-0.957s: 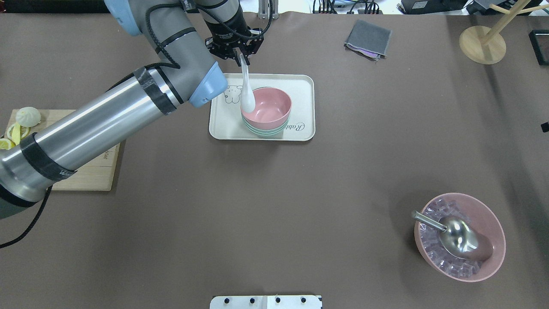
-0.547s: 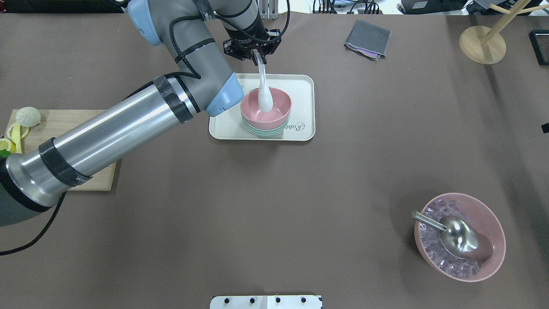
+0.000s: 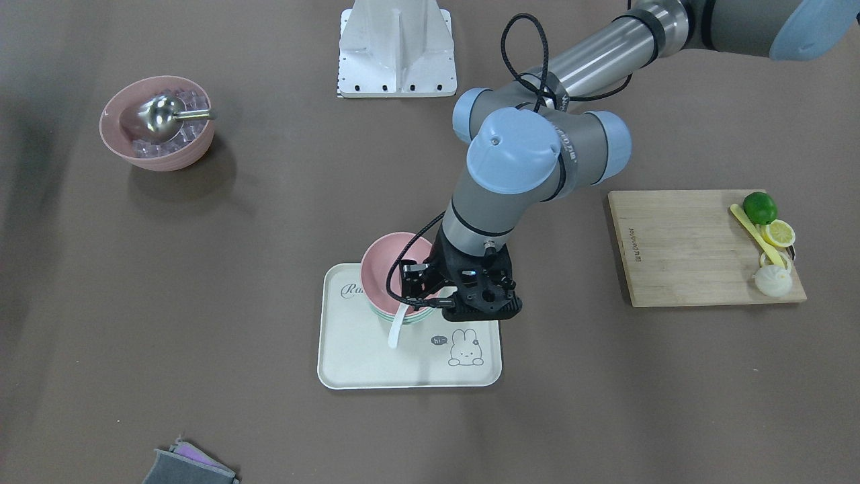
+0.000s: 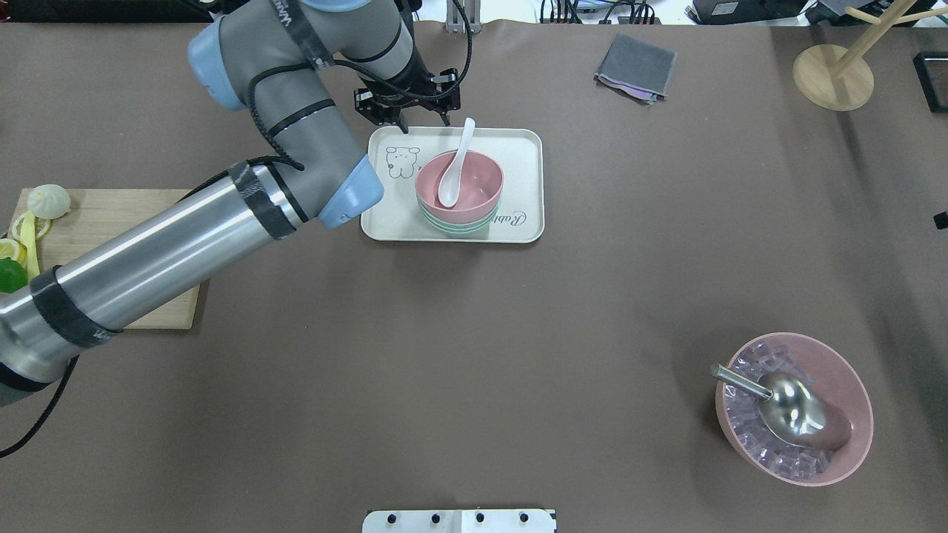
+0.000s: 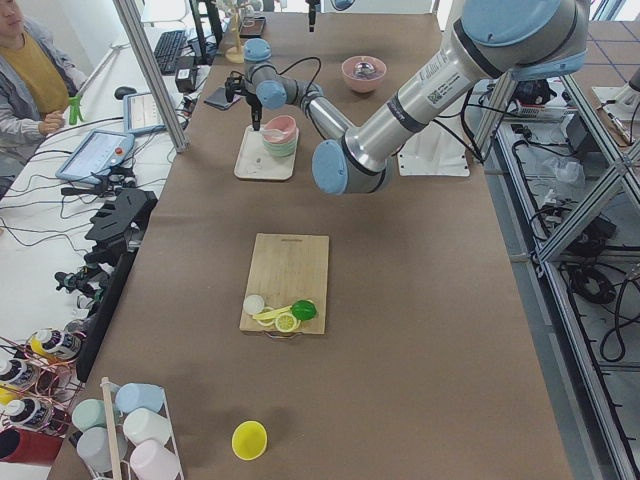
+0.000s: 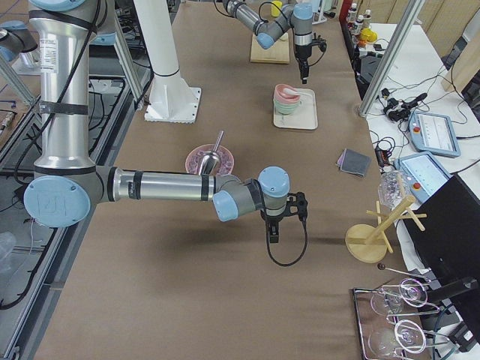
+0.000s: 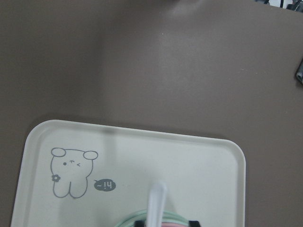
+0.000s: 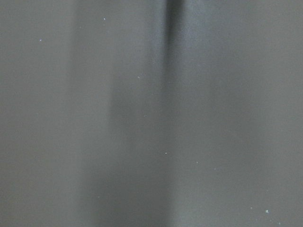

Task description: Stack pink bowl on green and place spoon

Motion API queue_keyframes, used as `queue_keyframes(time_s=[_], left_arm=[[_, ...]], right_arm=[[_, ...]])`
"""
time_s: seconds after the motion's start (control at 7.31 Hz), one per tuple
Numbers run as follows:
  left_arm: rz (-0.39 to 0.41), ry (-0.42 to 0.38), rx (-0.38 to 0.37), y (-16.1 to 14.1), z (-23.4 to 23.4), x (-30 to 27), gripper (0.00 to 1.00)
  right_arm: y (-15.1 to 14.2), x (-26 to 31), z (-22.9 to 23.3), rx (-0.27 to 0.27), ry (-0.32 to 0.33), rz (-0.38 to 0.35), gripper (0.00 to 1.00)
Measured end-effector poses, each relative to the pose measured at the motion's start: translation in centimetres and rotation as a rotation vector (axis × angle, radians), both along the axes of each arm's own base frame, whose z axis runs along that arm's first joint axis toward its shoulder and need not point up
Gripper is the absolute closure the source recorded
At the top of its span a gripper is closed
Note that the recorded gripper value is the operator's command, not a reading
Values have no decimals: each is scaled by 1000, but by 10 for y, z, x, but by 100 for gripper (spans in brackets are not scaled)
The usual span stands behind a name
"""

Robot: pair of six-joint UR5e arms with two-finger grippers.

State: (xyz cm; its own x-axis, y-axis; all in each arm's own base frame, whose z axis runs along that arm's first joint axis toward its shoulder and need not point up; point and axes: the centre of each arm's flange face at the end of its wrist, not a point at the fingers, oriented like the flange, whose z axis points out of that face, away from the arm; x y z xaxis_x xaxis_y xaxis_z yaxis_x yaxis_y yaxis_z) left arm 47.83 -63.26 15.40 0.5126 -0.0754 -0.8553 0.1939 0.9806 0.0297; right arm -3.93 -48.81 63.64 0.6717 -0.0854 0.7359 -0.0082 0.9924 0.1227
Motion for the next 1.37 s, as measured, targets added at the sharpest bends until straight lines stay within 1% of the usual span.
queue_keyframes(time_s=[0.14, 0.27, 0.41, 0.55, 0.68, 0.82, 0.96, 1.09, 1.23, 1.37], left_arm=[[13, 15, -33, -6, 28, -40, 2], [31, 19, -33, -8, 62, -87, 2], [55, -2, 5, -2, 99, -142, 2], [89, -53, 60, 7, 140, -201, 2], [144, -124, 124, 17, 191, -257, 2], [215, -197, 192, 29, 251, -315, 2], [283, -258, 242, 48, 315, -371, 2], [329, -293, 258, 72, 368, -414, 2], [349, -311, 250, 92, 405, -442, 2], [356, -320, 221, 104, 432, -457, 2]], right_arm=[[-1, 0, -1, 1, 0, 0, 0], [-2, 0, -2, 4, -1, 1, 0], [-3, 2, -2, 5, 1, 5, 0], [-4, 7, 2, 10, 6, 5, 0], [-4, 14, 10, 23, 14, -6, 0], [-4, 22, 20, 40, 23, -25, 0], [-2, 30, 34, 58, 36, -48, 0], [-1, 39, 48, 66, 52, -63, 0], [2, 49, 60, 73, 64, -71, 0], [0, 55, 63, 78, 69, -72, 0]])
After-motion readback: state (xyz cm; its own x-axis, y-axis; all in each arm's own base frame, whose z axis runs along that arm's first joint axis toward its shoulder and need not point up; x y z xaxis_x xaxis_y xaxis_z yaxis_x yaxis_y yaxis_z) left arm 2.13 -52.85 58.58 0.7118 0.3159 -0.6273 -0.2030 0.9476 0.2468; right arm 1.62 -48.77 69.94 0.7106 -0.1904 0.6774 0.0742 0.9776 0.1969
